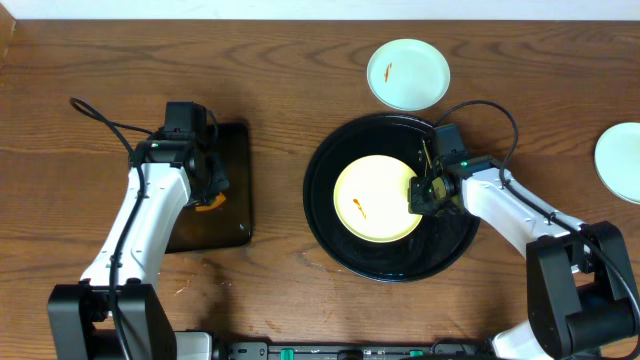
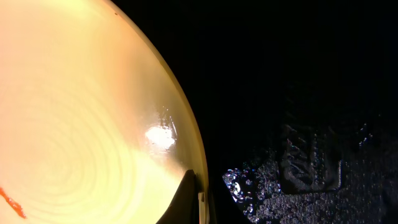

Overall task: Clean dirty plates on tray and stack at the side
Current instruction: 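Carry the sponge over the yellow plate with the left gripper, then scrub the yellow plate with the sponge while right gripper holds rim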

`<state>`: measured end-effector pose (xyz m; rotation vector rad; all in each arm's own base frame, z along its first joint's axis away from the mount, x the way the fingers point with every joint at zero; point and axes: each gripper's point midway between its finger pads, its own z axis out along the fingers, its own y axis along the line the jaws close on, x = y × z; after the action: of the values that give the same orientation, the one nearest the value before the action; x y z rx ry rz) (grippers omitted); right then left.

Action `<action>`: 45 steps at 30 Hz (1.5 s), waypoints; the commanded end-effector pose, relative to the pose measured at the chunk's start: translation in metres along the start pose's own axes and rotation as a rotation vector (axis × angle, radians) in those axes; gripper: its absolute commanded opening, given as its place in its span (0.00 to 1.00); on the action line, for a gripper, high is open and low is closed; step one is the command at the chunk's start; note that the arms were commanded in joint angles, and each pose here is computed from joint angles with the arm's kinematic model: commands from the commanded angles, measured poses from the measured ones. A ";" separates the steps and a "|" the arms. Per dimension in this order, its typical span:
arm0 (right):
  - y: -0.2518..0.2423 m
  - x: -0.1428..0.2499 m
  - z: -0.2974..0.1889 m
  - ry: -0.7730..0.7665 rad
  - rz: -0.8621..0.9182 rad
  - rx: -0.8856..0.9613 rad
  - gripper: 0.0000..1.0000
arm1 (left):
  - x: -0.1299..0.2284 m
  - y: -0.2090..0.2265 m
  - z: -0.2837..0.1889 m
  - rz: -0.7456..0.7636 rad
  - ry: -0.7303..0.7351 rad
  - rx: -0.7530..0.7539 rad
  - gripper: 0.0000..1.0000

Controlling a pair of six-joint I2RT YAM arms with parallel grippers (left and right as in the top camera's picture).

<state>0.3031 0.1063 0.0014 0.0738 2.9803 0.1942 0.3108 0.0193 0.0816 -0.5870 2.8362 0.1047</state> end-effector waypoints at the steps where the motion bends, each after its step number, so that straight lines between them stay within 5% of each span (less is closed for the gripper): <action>1: -0.023 0.027 0.019 0.086 -0.025 0.103 0.01 | -0.005 0.002 -0.003 0.025 -0.015 -0.021 0.07; 9: -0.023 0.027 0.019 0.086 -0.025 0.103 0.01 | 0.002 -0.018 -0.006 0.072 0.026 0.097 0.07; 20: -0.023 0.027 0.019 0.085 -0.021 0.104 0.01 | 0.041 -0.127 -0.032 0.211 0.087 0.440 0.08; 28: -0.023 0.029 0.019 0.082 0.199 0.112 0.01 | 0.075 -0.203 -0.042 0.262 0.079 0.551 0.07; 32: -0.021 0.024 0.018 0.079 0.022 0.100 0.02 | 0.086 -0.216 -0.039 0.271 0.098 0.561 0.07; 37: -0.010 0.002 0.008 0.048 -0.241 0.025 0.18 | 0.103 -0.240 -0.041 0.288 0.106 0.601 0.08; 45: -0.002 -0.039 0.000 -0.089 -0.373 -0.003 0.25 | 0.117 -0.258 -0.035 0.301 0.119 0.611 0.07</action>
<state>0.3229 0.1044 0.0023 -0.3339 2.9129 0.1733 0.2961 -0.2613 0.0800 0.0029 2.8196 -0.7193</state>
